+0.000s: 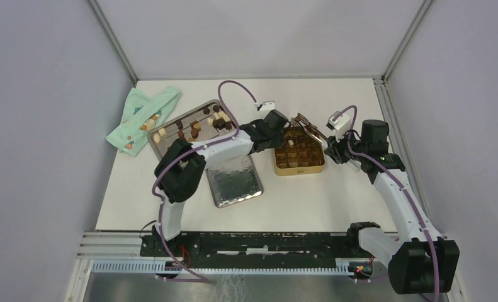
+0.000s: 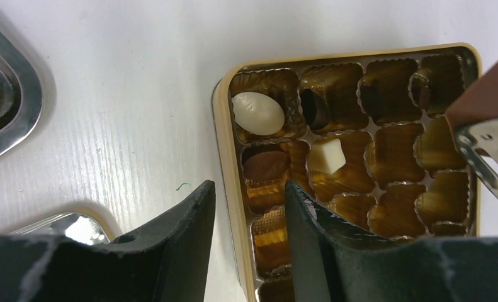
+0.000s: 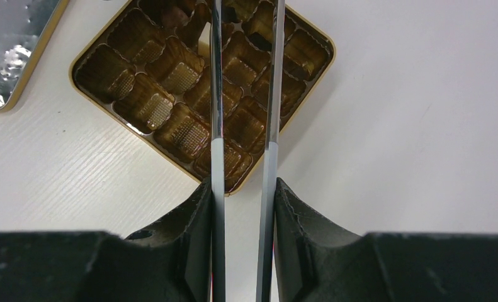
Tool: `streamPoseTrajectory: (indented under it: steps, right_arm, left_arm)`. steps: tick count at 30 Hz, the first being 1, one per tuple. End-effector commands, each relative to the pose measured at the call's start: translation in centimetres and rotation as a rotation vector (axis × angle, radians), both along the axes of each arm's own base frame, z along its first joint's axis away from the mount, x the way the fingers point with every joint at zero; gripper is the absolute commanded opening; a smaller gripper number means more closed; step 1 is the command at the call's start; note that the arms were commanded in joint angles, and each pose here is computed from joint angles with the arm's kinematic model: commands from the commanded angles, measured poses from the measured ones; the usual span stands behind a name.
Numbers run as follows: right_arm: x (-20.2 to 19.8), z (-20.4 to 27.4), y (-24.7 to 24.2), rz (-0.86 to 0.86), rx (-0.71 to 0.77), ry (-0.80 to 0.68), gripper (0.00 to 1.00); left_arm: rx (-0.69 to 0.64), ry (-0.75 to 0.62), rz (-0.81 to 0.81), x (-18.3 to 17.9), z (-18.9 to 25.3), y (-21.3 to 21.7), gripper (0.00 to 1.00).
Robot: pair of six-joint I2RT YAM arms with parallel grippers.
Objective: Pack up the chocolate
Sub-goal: Pick up the packing box from the center of the board.
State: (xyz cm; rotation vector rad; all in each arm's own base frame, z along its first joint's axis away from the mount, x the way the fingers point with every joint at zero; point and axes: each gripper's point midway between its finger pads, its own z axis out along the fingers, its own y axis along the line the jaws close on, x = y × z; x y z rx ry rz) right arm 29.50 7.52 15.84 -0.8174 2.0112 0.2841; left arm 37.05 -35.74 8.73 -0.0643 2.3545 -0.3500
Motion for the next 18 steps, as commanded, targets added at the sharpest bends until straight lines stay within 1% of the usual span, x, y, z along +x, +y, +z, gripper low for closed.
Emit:
streamPoseTrajectory:
  steps: [1, 7, 12, 18]
  right_arm:
    - [0.9, 1.7, -0.2, -0.012, -0.001, -0.079, 0.16]
    - [0.8, 1.6, -0.1, -0.006, 0.003, -0.073, 0.16]
    - [0.8, 1.4, -0.1, -0.004, 0.002, -0.066, 0.17]
    - [0.8, 1.5, -0.1, -0.005, 0.003, -0.068, 0.16]
  left_arm:
    - [0.008, -0.01, 0.07, 1.3, 0.5, -0.1, 0.5]
    - [0.065, 0.003, 0.091, 1.5, -1.6, 0.4, 0.43]
    - [0.078, 0.007, 0.092, 1.8, -2.2, 0.3, 0.23]
    - [0.087, -0.031, 0.123, 2.1, -1.1, 0.9, 0.03]
